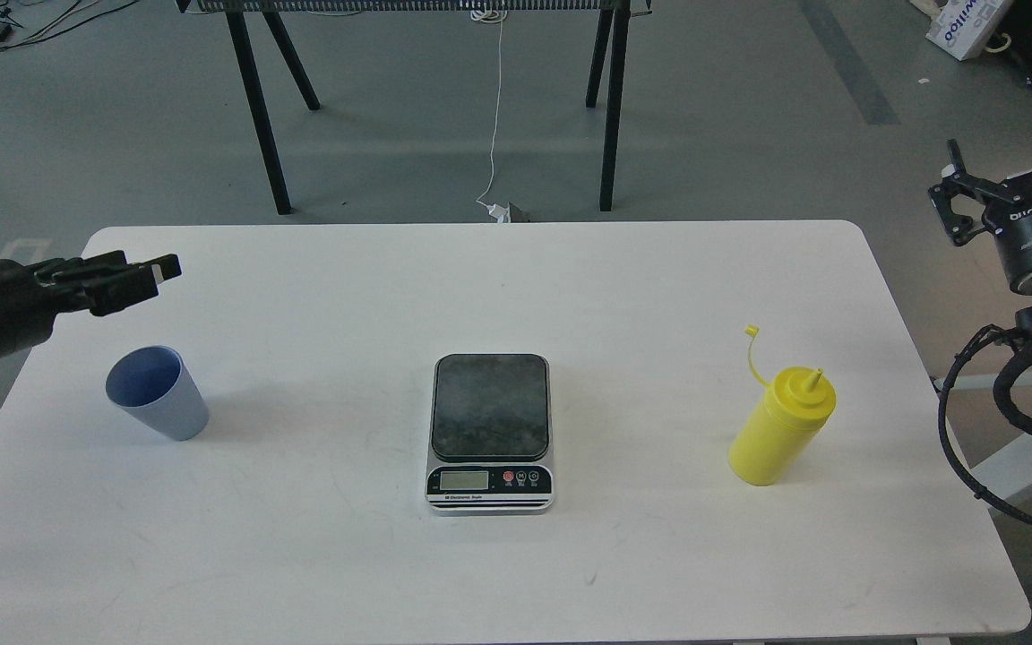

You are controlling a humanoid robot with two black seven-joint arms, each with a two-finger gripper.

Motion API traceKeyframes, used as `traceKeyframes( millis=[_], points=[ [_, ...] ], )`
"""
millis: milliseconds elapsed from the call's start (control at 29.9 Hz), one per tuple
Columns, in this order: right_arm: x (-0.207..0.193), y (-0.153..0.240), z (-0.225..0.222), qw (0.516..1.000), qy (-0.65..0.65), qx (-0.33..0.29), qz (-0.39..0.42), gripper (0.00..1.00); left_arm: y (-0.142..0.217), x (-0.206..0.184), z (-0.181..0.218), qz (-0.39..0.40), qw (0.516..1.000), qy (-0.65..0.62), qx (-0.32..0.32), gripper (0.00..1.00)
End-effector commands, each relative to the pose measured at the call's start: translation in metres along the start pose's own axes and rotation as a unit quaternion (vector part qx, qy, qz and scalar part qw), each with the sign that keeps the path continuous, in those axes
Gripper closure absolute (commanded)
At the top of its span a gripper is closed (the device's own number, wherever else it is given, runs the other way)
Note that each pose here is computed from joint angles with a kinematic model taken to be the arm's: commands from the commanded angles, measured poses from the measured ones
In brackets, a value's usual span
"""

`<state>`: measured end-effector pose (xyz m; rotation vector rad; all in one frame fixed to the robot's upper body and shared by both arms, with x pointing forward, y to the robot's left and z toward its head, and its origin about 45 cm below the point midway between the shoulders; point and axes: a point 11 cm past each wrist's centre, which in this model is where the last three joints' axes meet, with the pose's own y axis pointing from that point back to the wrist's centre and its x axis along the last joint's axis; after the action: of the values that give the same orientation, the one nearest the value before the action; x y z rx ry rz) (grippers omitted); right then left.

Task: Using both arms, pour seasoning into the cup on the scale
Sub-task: 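Reach the left gripper down to the blue cup and grasp it, then lift the blue cup with the left gripper and carry it over the scale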

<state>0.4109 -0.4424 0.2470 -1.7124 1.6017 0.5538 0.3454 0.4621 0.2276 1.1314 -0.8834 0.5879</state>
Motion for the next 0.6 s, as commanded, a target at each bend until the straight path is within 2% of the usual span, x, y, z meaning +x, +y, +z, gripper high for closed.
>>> traceKeyframes(
  millis=[0,234,334,401,568],
  points=[
    [0.0,0.002,0.002,1.0,-0.001,-0.003,-0.001,0.01,0.009,-0.043,-0.029,-0.023,0.997,-0.065,0.043,0.24],
    [-0.001,0.002,0.003,1.0,-0.002,-0.004,-0.002,0.01,-0.002,-0.095,-0.043,-0.051,0.992,-0.101,0.063,0.34],
    [0.0,0.002,0.002,1.0,-0.002,-0.003,-0.001,0.01,-0.01,-0.107,-0.036,-0.063,0.992,-0.099,0.053,0.43],
    [0.0,0.002,0.002,1.0,-0.002,-0.003,-0.001,0.01,-0.013,-0.112,-0.035,-0.067,0.992,-0.098,0.052,0.54],
    [0.0,0.002,0.002,1.0,-0.002,-0.003,-0.001,0.01,-0.013,-0.109,-0.039,-0.063,0.992,-0.097,0.06,0.89]
  ],
)
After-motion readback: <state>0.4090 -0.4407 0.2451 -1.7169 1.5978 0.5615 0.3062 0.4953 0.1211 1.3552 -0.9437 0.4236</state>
